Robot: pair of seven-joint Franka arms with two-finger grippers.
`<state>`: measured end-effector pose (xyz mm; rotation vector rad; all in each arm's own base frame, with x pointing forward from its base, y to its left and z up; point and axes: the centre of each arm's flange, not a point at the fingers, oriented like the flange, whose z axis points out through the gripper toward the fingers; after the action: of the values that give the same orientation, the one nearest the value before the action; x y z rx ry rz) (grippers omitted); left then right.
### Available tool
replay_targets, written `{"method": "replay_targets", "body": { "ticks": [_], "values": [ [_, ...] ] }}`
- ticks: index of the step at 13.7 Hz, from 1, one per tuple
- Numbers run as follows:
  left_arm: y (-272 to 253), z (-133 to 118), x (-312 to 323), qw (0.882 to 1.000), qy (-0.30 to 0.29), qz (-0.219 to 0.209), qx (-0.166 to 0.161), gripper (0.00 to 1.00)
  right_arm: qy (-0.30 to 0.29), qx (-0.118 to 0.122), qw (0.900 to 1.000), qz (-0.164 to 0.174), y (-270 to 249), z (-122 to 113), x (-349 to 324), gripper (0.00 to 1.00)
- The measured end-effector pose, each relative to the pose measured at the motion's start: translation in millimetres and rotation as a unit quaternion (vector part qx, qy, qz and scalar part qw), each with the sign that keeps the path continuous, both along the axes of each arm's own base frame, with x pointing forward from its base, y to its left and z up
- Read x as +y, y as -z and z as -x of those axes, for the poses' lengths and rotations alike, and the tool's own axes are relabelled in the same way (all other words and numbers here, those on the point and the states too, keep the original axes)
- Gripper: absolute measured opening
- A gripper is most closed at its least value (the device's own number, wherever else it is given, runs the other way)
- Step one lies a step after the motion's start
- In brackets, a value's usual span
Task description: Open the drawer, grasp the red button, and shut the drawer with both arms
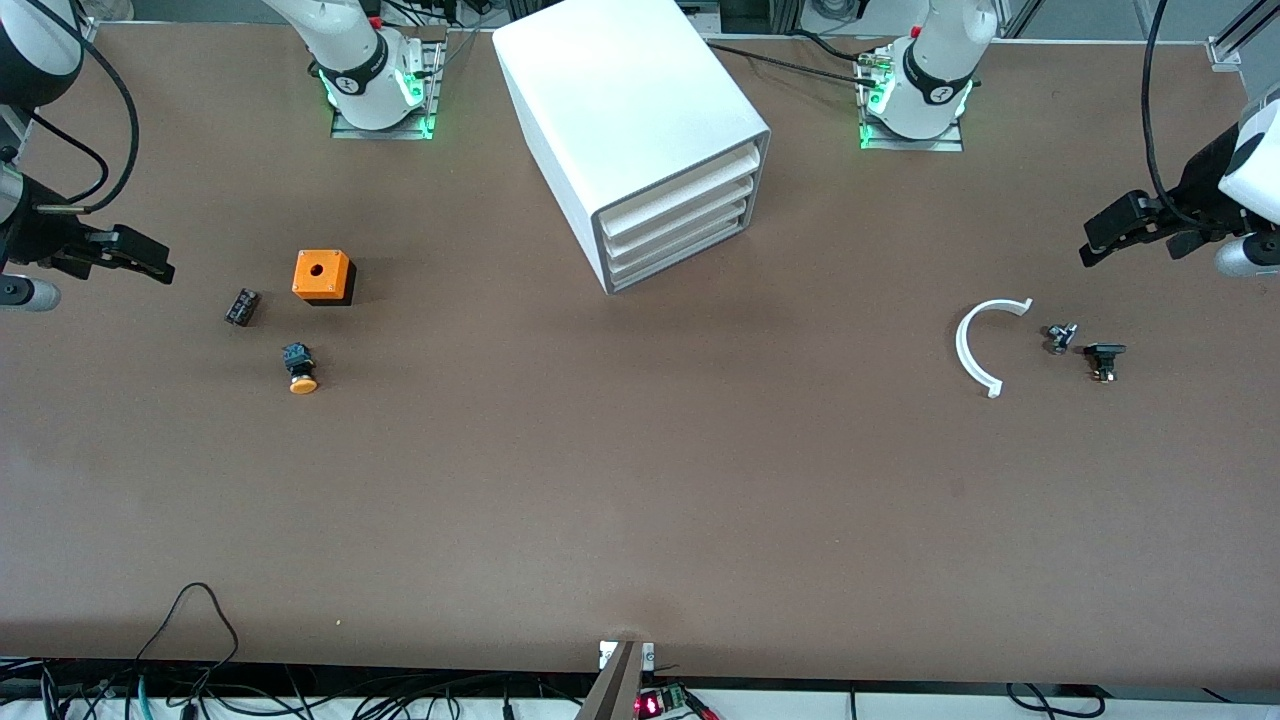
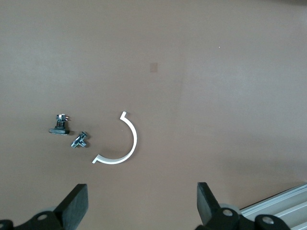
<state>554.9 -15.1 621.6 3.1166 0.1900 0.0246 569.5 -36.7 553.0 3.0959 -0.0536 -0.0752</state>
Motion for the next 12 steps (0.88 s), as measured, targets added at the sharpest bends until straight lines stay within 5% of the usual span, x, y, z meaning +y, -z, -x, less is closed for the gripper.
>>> {"method": "replay_targets", "body": {
  "ticks": [12],
  "values": [
    [-2.5,-1.8,-2.5,1.000,0.003,0.000,-0.009,1.00,-0.002,0.000,1.000,0.000,0.0,-0.2,2.6,1.00]
  ]
}}
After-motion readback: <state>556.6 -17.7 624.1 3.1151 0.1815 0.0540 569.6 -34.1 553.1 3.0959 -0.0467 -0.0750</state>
